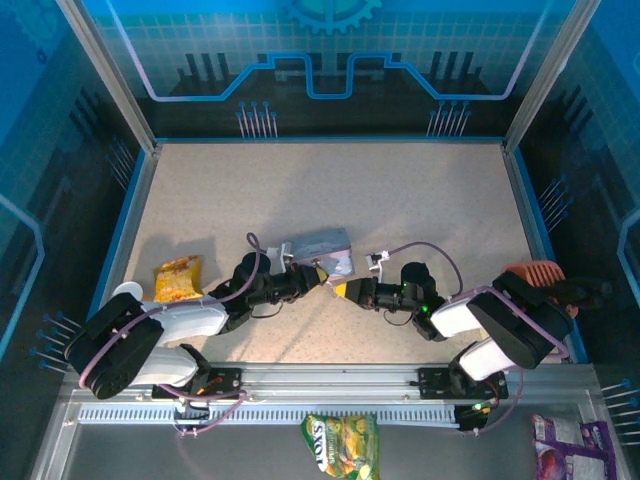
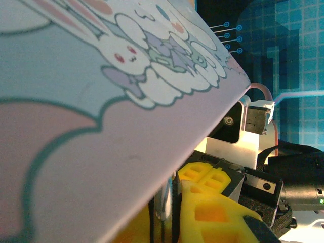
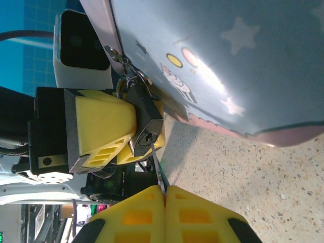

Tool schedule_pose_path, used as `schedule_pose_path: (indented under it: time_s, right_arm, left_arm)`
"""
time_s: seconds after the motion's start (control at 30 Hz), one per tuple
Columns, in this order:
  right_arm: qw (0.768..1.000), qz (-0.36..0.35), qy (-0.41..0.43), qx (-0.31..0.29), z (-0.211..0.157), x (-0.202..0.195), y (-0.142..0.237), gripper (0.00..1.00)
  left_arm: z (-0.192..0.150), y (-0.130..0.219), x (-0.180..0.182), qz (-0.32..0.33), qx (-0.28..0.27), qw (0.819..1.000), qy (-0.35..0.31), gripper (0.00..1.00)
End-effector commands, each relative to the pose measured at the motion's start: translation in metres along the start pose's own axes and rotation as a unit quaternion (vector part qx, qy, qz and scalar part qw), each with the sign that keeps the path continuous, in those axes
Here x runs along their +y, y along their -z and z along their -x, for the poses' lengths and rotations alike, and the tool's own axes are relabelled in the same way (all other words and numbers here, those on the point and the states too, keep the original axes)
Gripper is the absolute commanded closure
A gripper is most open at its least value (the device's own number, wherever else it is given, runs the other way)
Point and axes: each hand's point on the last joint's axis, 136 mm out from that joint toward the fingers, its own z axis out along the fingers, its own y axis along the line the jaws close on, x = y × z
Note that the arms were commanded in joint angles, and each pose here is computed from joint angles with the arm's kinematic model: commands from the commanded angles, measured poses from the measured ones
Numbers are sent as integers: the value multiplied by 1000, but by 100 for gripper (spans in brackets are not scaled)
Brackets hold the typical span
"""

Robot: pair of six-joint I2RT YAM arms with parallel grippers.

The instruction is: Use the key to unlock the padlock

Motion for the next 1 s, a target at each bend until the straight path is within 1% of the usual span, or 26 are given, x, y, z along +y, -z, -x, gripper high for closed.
schedule_pose_path:
  time_s: [0.0,0.3,0.53,0.83,0.97]
  right_arm:
    - [1000,8,6,-20,9,2,2,100]
    - [1000,7,7,-29,10,1,4,100]
    - [999,22,12,-32,12,9,2,100]
    - [998,42,8,-37,11,12,-2,100]
    - [998,40,6,-38,9,9,-2,100]
  left_arm:
    - [2,4,-25,-49,-2,999,-14,99]
    - [3,4,-25,-49,-6,999,-12,99]
    - [4,4,-26,-52,-6,999,-10,99]
    - [2,2,-24,-51,-2,999,-6,99]
    - [2,1,-23,-51,-2,999,-4,99]
